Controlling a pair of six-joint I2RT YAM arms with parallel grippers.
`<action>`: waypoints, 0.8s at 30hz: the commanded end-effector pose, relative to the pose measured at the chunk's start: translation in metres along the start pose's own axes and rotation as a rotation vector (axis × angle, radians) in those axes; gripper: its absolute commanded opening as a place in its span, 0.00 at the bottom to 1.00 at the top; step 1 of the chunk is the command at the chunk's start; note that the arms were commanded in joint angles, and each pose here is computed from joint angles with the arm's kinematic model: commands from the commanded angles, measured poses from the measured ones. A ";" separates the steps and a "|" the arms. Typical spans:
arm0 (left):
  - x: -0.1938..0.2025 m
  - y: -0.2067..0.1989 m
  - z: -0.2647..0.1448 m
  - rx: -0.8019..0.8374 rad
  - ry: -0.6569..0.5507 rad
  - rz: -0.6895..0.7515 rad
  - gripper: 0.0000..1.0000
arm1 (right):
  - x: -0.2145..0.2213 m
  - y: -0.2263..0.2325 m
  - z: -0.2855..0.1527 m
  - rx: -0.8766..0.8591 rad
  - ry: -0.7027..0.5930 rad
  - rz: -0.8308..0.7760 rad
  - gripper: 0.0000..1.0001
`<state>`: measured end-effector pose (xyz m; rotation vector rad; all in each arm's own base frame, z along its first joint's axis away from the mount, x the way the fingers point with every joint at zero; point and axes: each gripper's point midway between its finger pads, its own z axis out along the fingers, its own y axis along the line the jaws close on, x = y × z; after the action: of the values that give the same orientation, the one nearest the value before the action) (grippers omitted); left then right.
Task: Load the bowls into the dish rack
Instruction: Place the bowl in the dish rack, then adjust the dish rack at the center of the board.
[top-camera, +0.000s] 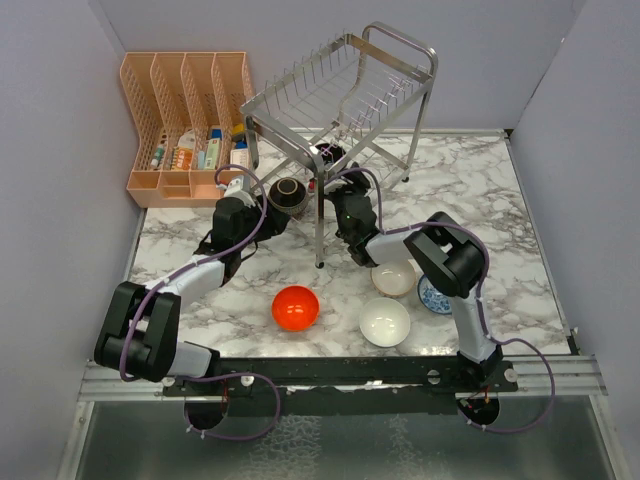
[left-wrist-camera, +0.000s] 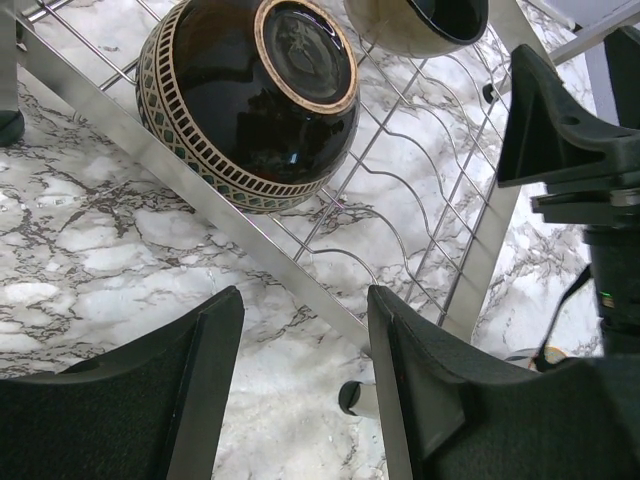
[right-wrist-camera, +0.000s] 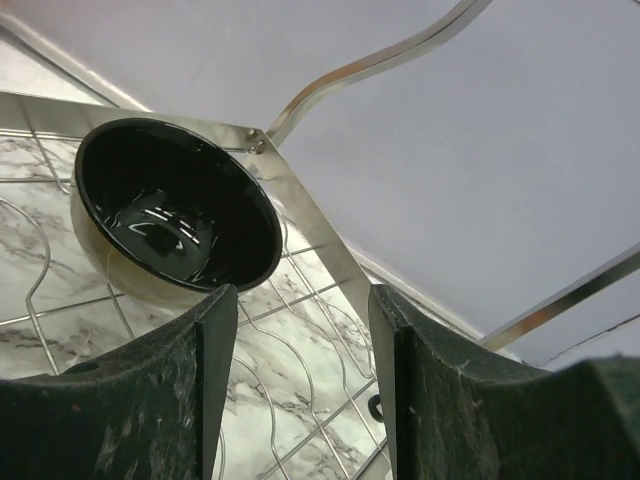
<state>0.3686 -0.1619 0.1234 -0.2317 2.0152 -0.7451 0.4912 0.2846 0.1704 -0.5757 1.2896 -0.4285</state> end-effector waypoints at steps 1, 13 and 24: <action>-0.006 -0.004 -0.007 0.007 -0.018 -0.010 0.56 | -0.011 -0.001 -0.009 -0.102 0.028 0.059 0.55; -0.016 -0.007 -0.026 -0.019 -0.033 -0.015 0.61 | 0.008 0.018 -0.048 -0.330 0.180 0.112 0.55; -0.028 -0.018 -0.040 -0.023 -0.022 0.013 0.65 | 0.001 0.040 -0.072 -0.502 0.301 0.291 0.54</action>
<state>0.3449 -0.1515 0.1498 -0.2483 2.0349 -0.7312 0.4352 0.2855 0.1212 -0.7528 1.7021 -0.1179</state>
